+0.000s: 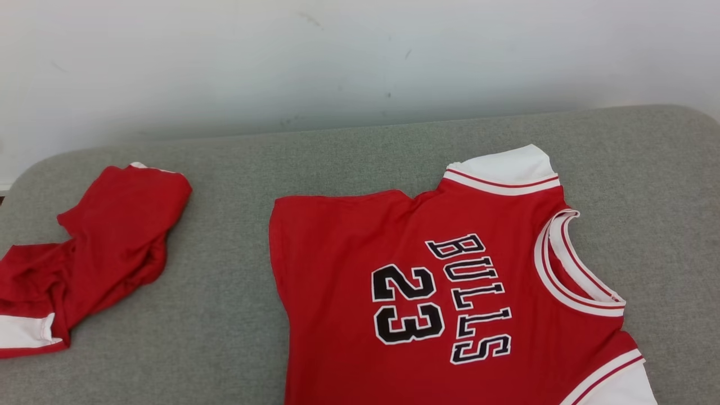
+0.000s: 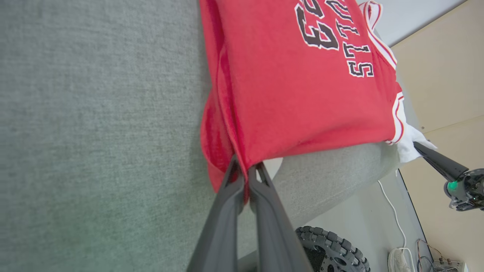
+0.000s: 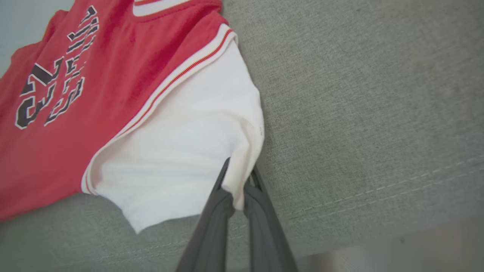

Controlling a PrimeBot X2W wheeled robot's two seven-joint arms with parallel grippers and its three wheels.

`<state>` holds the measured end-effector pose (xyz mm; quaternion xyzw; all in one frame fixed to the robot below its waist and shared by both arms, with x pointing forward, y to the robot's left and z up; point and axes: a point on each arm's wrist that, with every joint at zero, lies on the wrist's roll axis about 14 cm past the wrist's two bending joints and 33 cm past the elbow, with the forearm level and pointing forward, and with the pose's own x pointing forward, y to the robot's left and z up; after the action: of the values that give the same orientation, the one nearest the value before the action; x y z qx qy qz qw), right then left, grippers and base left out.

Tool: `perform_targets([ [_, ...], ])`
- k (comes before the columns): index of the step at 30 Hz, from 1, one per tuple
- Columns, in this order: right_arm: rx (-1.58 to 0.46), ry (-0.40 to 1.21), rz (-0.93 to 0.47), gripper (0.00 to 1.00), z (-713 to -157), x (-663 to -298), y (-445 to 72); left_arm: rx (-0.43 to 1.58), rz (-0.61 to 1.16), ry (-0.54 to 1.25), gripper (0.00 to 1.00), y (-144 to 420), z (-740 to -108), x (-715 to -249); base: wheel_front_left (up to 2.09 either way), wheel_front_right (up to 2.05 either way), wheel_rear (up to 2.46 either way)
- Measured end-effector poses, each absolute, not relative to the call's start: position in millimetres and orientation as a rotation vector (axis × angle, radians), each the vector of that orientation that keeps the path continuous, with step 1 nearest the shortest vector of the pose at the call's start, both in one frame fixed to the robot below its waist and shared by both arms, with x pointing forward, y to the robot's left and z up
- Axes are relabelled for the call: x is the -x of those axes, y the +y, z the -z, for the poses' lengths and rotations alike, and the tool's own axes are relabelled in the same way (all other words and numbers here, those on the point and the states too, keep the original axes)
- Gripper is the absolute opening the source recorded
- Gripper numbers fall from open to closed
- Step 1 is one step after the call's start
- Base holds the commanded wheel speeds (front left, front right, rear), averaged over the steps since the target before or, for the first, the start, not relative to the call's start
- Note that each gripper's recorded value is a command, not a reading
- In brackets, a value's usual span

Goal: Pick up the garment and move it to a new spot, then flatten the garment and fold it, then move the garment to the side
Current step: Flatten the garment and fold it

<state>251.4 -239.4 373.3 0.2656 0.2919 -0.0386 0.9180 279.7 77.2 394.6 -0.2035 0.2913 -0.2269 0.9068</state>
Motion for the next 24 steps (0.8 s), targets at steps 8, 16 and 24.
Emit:
perform_targets([
  [8, -0.574, 0.552, 0.01, 0.0, -397.9, -272.9, -227.5, 0.398, 0.528, 0.614, 0.0, 78.5, -414.0, -294.1, 0.0, 0.0, 0.0],
  [16, -0.577, 0.465, -0.111, 0.0, -447.3, -320.0, -219.3, 0.453, 0.584, 0.671, 0.0, 76.3, -438.6, -322.6, 0.0, 0.0, 0.0],
  [24, -0.48, 0.473, -0.169, 0.0, -460.4, -360.0, -218.1, 0.481, 0.599, 0.75, 0.0, 72.2, -448.2, -351.0, 0.0, 0.0, 0.0],
])
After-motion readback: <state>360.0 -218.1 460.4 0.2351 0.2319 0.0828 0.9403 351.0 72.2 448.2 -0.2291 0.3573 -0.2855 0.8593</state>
